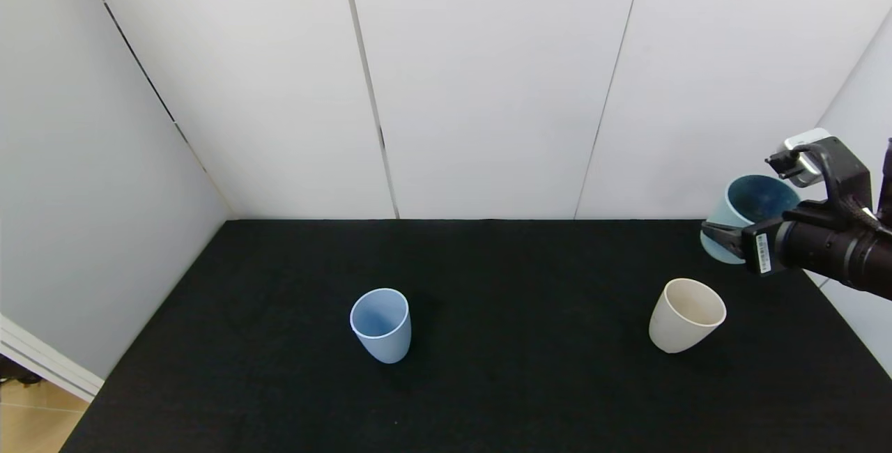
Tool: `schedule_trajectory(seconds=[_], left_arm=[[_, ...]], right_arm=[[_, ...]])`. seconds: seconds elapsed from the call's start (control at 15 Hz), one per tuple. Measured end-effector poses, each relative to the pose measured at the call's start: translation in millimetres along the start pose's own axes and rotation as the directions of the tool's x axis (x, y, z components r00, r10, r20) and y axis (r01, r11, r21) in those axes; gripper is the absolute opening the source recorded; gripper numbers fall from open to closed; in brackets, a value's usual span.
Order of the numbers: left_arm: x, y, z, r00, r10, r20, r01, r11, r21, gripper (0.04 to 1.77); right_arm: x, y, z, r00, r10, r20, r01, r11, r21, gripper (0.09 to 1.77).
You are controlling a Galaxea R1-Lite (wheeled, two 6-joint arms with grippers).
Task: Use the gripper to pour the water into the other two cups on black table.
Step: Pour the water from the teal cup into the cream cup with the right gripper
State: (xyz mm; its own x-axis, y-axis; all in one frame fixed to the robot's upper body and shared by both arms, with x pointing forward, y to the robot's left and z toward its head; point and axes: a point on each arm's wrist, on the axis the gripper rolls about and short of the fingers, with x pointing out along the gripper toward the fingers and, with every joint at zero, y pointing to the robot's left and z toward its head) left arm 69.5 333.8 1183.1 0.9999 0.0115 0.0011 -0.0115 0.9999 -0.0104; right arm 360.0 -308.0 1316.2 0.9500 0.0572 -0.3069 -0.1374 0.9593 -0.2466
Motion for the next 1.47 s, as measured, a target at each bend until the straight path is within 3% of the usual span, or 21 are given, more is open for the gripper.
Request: schedule_trajectory(seconds=[0.33, 0.6, 0.8, 1.27, 1.47], left_arm=[[0.0, 0.0, 0.0, 1.000, 0.000, 0.000, 0.000, 1.000, 0.000, 1.72], [0.0, 0.0, 0.1, 1.000, 0.000, 0.000, 0.000, 1.000, 0.000, 1.72], [0.0, 0.0, 0.0, 1.000, 0.000, 0.000, 0.000, 1.000, 0.000, 1.72], [0.0, 0.0, 0.0, 1.000, 0.000, 0.000, 0.000, 1.000, 0.000, 1.72], [0.0, 0.0, 0.0, 1.000, 0.000, 0.000, 0.000, 1.000, 0.000, 1.72]], right_arm=[[-7.1, -31.7, -7.4, 0.993, -0.115, -0.021, 0.110, 0.981, -0.162, 1.22], [-10.4, -42.6, -13.1, 0.987, -0.160, -0.032, 0.145, 0.949, -0.279, 1.22], [-10.4, -39.5, -19.1, 0.987, -0.154, -0.052, 0.129, 0.936, -0.326, 1.22], [-11.0, -30.2, -45.6, 0.982, -0.129, -0.141, 0.039, 0.857, -0.513, 1.22], [-10.7, -29.6, -50.4, 0.983, -0.139, -0.121, 0.047, 0.823, -0.566, 1.22]])
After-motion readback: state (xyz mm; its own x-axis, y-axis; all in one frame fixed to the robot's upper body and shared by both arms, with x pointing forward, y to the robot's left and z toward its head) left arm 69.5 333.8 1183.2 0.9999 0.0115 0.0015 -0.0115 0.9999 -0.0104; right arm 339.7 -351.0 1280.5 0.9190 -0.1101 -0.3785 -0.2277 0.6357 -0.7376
